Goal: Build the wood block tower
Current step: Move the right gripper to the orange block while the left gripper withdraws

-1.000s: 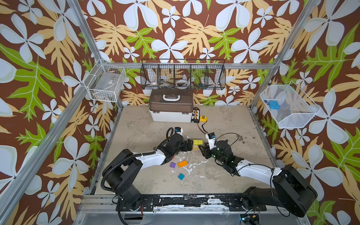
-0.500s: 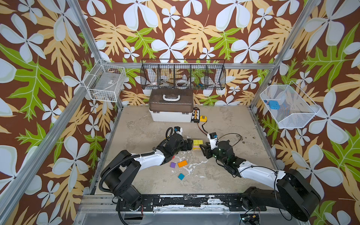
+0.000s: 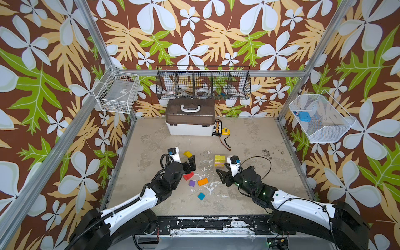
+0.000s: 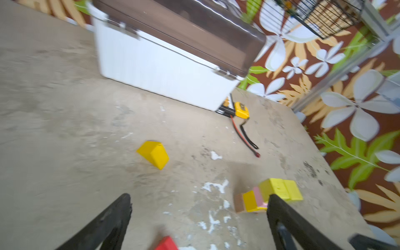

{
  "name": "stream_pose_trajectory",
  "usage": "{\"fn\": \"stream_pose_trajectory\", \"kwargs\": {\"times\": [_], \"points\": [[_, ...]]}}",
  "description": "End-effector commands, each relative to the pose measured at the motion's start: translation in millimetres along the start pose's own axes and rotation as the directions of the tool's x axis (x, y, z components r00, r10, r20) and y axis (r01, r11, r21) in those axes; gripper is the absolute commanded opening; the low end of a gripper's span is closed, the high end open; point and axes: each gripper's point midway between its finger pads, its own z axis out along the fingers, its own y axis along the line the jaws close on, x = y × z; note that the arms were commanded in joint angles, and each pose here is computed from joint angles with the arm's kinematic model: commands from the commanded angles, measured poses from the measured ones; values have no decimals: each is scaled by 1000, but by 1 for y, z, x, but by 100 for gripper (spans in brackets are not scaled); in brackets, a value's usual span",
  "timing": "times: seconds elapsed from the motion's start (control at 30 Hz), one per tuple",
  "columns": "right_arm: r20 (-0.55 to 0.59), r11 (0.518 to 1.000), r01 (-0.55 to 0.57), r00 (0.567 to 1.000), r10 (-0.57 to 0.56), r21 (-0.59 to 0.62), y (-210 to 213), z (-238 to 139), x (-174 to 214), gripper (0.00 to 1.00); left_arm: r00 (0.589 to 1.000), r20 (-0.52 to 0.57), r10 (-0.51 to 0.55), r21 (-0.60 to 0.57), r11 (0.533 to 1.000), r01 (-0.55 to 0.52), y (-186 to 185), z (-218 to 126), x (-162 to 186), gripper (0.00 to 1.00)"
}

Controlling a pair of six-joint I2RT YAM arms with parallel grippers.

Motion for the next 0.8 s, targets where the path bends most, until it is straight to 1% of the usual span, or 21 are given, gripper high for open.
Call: {"fn": "stream_pose_trajectory", "kwargs": {"times": [0.0,0.07,0.1,0.2,0.27,0.33,0.43,0.53,0.57,0.63,0.7,0.77], "points": [[-23,997,-31,999,33,76,3,1,9,68,992,115,49,-223,975,-23,55,-19,-12,100],[-62,993,-74,995,80,97,10,5,23,71,982,176,74,-306,952,-17,82,-33,-14,100],[-80,990,-88,992,97,106,13,7,30,72,976,205,79,-329,944,-8,90,-39,-16,100],[-155,989,-69,984,90,131,26,17,53,76,965,256,66,-300,954,15,93,-51,-26,100],[-219,982,-28,973,69,186,27,26,67,80,951,306,42,-308,950,57,101,-58,-29,100],[-274,976,-3,960,64,216,27,35,78,82,954,298,36,-297,953,57,101,-61,-28,100],[-320,976,21,946,51,216,32,46,87,89,966,257,16,-322,944,70,105,-69,-29,100],[-344,976,37,938,41,217,37,57,91,96,952,306,-12,-364,923,128,117,-75,-31,100],[-356,976,43,934,37,214,40,63,93,96,948,317,-12,-366,921,134,121,-72,-25,100],[-381,976,56,924,30,212,45,73,98,96,955,297,7,-347,932,101,115,-68,-25,100],[-407,975,70,913,23,211,48,81,105,95,955,296,8,-376,920,109,119,-68,-24,100],[-432,972,90,902,13,217,49,88,112,93,960,281,10,-360,928,96,115,-65,-22,100]]}}
